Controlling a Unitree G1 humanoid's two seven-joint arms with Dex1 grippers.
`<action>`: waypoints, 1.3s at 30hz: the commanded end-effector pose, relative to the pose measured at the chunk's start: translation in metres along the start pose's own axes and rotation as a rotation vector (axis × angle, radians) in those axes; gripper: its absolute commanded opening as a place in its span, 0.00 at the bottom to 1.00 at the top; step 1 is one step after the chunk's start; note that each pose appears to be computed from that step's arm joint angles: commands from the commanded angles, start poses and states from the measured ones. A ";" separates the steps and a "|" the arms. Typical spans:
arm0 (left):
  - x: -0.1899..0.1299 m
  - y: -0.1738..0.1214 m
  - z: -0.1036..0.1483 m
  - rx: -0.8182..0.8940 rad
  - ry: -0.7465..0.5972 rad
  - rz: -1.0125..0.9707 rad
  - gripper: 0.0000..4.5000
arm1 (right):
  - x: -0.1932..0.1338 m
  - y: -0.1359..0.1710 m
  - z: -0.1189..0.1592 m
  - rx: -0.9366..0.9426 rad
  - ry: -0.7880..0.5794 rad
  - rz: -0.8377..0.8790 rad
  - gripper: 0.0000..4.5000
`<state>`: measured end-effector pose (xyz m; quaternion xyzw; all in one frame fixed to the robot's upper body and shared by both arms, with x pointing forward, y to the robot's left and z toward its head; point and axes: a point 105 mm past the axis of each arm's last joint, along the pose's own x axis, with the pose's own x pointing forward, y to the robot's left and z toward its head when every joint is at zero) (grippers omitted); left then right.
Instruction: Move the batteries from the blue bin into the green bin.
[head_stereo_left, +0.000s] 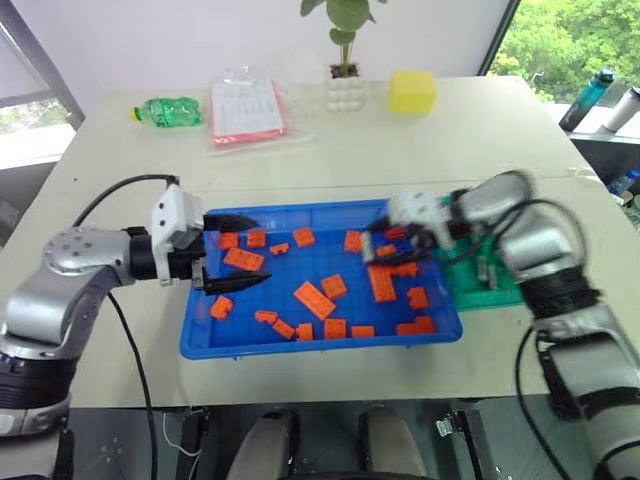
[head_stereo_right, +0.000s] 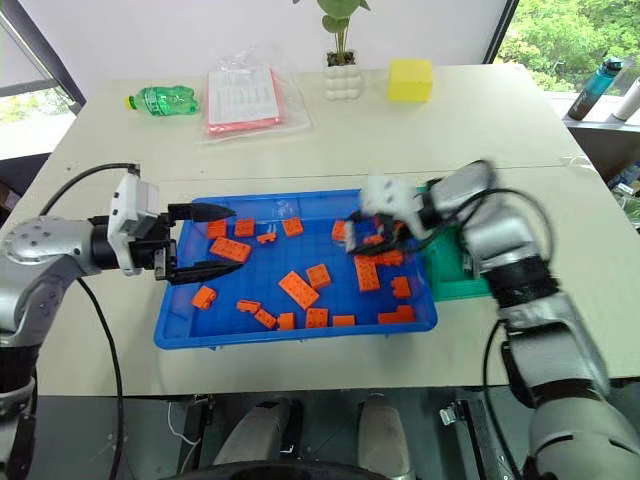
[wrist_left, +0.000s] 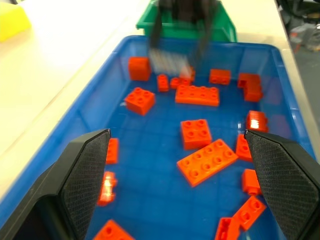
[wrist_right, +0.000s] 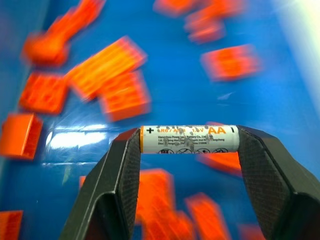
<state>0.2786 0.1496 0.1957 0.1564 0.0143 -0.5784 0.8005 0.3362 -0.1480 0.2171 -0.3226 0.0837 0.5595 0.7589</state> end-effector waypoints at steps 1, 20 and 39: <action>0.002 0.000 0.004 0.030 -0.018 -0.011 1.00 | -0.050 -0.004 0.002 0.073 0.007 -0.173 0.51; 0.005 0.013 0.014 0.059 -0.047 -0.037 1.00 | -0.114 0.010 -0.030 0.220 0.114 -0.351 0.98; -0.066 0.041 0.027 -0.010 -0.036 0.117 1.00 | -0.201 0.040 -0.105 0.537 0.170 -0.400 0.98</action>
